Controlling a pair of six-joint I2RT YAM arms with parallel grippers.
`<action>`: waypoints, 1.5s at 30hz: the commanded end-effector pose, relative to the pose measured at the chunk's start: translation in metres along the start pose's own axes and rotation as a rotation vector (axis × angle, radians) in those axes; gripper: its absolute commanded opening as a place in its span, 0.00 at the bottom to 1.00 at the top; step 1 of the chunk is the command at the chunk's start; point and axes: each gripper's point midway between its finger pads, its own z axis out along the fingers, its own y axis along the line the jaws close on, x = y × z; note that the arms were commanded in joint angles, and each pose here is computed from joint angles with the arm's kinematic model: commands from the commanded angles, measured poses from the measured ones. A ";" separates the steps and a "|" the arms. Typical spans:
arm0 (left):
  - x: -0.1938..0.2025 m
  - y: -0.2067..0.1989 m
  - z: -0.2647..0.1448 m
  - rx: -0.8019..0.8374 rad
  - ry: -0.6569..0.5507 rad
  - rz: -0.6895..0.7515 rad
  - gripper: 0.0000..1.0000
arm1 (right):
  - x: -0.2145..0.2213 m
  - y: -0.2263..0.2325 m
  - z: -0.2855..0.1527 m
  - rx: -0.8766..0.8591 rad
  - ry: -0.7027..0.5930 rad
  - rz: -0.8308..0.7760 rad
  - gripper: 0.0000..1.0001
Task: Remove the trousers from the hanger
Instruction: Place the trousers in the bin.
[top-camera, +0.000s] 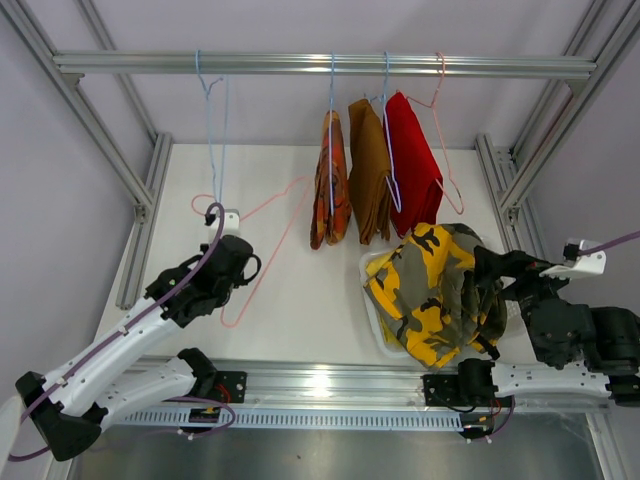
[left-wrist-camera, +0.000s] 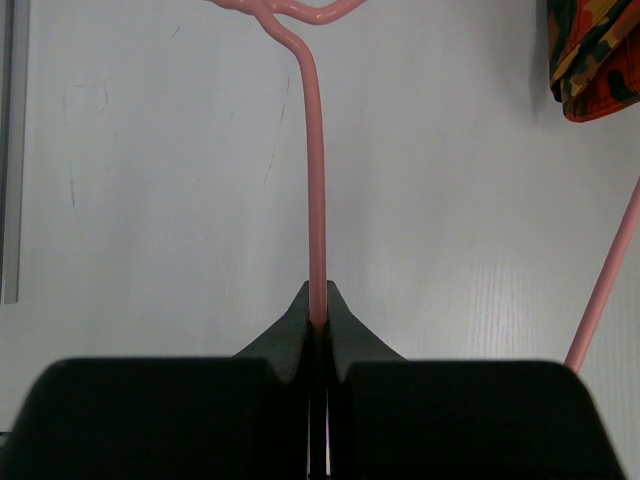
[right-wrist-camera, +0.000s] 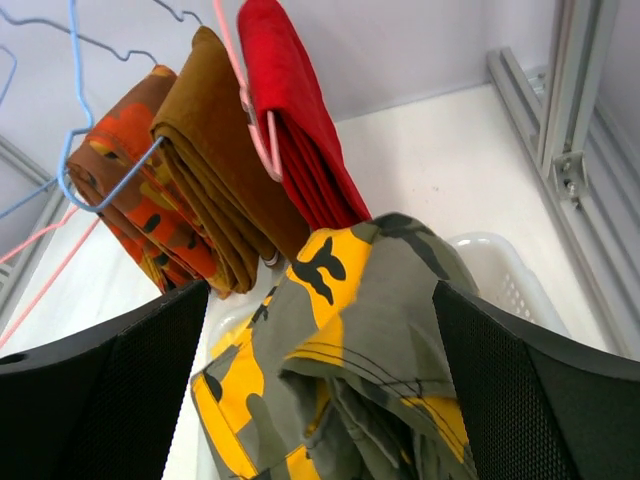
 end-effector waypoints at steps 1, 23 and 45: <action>-0.005 -0.003 -0.001 0.023 -0.029 -0.017 0.00 | -0.020 0.037 0.003 -0.025 -0.024 -0.112 0.99; -0.006 -0.007 -0.008 0.074 -0.051 -0.028 0.00 | 0.117 0.022 0.027 0.242 0.228 -0.064 0.76; -0.004 -0.008 -0.013 0.088 -0.061 -0.014 0.01 | 0.157 -0.008 0.065 0.339 0.416 0.049 0.99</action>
